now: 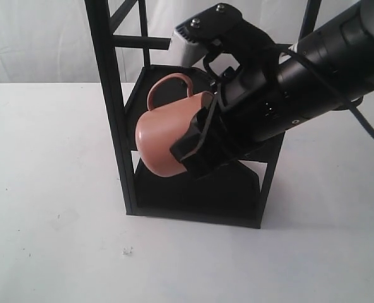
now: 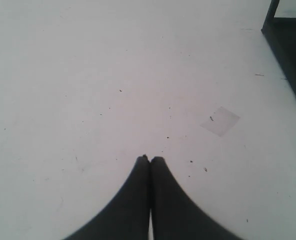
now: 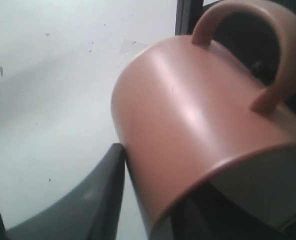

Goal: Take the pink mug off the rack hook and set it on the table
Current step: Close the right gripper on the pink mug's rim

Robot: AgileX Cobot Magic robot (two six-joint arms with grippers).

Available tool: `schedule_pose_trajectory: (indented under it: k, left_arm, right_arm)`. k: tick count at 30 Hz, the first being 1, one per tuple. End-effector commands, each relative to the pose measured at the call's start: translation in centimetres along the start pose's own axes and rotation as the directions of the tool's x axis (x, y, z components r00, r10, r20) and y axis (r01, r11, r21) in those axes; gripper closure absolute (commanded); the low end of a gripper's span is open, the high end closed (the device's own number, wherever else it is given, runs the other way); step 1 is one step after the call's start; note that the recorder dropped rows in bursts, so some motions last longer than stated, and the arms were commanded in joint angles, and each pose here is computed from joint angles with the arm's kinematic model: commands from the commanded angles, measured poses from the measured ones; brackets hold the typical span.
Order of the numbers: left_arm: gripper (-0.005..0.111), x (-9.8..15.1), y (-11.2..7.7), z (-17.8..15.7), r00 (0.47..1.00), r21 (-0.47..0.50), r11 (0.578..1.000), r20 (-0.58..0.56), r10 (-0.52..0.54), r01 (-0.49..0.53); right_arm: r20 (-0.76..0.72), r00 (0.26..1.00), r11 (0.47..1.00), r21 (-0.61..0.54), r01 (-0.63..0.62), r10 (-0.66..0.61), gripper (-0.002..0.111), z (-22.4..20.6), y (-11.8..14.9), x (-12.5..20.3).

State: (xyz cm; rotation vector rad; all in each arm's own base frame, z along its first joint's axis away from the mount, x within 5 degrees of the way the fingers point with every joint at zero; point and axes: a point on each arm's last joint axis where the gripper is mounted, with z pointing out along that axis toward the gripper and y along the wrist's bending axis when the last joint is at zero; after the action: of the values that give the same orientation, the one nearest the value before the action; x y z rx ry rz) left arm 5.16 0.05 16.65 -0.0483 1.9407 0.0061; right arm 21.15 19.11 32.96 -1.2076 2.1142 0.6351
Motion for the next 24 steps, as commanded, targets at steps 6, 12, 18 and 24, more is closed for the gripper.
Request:
schedule_pose_trajectory:
  k: [6,12,18,24]
  left_arm:
    - [0.107,0.1,0.0,0.0,1.000,0.005,1.000,-0.005,0.000,0.000]
    - [0.107,0.1,0.0,0.0,1.000,0.005,1.000,-0.005,0.000,0.000]
    - [0.107,0.1,0.0,0.0,1.000,0.005,1.000,-0.005,0.000,0.000]
    - [0.107,0.1,0.0,0.0,1.000,0.005,1.000,-0.005,0.000,0.000]
  right_arm:
    - [0.047,0.999,1.000,0.012,-0.018,0.017,0.092,0.1,-0.2,-0.3]
    - [0.056,0.998,0.999,-0.002,-0.036,0.036,0.108,0.1,-0.1,-0.4]
    - [0.065,0.993,0.992,-0.080,-0.098,0.103,0.108,0.0,0.6,-0.5]
    - [0.075,0.990,0.987,-0.112,-0.111,0.120,0.108,-0.5,1.1,-0.6]
